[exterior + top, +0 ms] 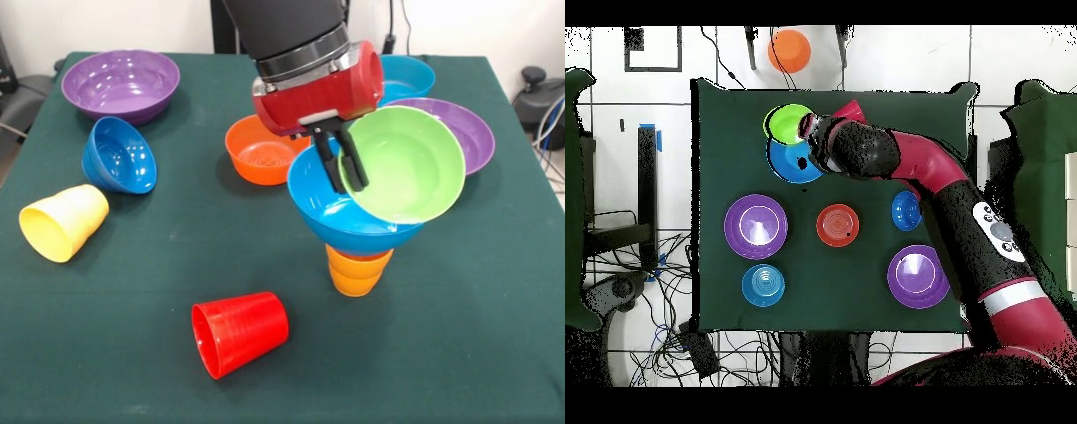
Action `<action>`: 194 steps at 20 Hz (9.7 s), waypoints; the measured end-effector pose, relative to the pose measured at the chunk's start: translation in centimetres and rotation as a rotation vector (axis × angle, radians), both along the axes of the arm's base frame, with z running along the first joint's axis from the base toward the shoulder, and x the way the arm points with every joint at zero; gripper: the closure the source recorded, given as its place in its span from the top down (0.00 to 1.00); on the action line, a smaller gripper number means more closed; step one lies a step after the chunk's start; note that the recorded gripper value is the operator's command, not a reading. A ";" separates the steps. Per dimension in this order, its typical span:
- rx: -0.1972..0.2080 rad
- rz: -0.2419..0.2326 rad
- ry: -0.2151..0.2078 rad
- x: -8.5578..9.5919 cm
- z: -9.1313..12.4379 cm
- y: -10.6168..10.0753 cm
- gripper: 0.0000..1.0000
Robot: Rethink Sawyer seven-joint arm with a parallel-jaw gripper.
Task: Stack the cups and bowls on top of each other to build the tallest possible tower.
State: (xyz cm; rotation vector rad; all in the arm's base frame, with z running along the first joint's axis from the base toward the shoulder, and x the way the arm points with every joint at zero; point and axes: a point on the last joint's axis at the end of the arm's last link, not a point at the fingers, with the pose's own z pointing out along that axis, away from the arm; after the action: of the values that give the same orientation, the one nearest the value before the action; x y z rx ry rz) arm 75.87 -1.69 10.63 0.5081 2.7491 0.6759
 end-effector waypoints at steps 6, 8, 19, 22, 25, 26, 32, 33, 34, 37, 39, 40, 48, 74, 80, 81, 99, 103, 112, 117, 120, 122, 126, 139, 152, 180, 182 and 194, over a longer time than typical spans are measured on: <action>-0.003 -0.023 -0.010 0.5 0.2 -1.5 0.00; -0.006 -0.031 -0.016 0.8 0.3 -2.0 0.00; -0.014 -0.041 -0.024 1.4 0.6 -2.9 0.00; -0.016 -0.040 -0.021 1.5 0.7 -3.1 0.00; -0.016 -0.040 -0.019 1.6 0.8 -3.2 0.00; -0.016 -0.040 -0.019 1.6 0.8 -3.2 0.00; -0.017 -0.039 -0.020 1.6 0.8 -3.1 0.00; -0.018 -0.039 -0.021 1.6 0.9 -3.1 0.00; -0.019 -0.038 -0.022 1.6 0.9 -3.1 0.00; -0.021 -0.038 -0.024 1.6 1.1 -3.1 0.00; -0.026 -0.038 -0.027 1.7 1.3 -3.2 0.00; -0.030 -0.038 -0.030 1.7 1.5 -3.3 0.00; -0.050 -0.041 -0.042 1.9 2.6 -3.8 0.00; -0.130 -0.008 -0.010 -1.0 2.4 -4.8 0.00; -0.164 0.008 -0.006 -1.7 1.7 -5.3 0.00; -0.166 0.010 -0.005 -1.8 1.6 -5.3 0.00; -0.208 0.041 -0.003 -2.5 0.9 -4.9 0.00; -0.219 0.052 -0.005 -2.5 1.0 -4.2 0.00; -0.244 0.075 0.008 -2.9 0.5 -2.9 0.00; -0.263 0.081 0.024 -3.0 0.2 -2.6 0.00; -0.274 0.081 0.038 -3.2 0.0 -2.9 0.00; -0.278 0.079 0.043 -3.2 0.0 -3.1 0.00; -0.284 0.074 0.049 -3.4 -0.2 -3.6 0.00; -0.313 0.072 0.073 -4.2 -1.0 -4.0 0.00; -0.336 0.102 0.061 -3.9 0.1 -1.5 0.00; -0.410 0.095 0.072 -4.7 1.3 -2.1 0.00; -0.414 0.091 0.075 -4.8 1.3 -2.4 0.00; -0.423 0.083 0.083 -5.1 1.1 -3.1 0.00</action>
State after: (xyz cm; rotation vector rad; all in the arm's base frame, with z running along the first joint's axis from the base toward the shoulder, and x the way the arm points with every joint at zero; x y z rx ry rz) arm 70.81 -4.77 11.74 0.3326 2.8860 0.0790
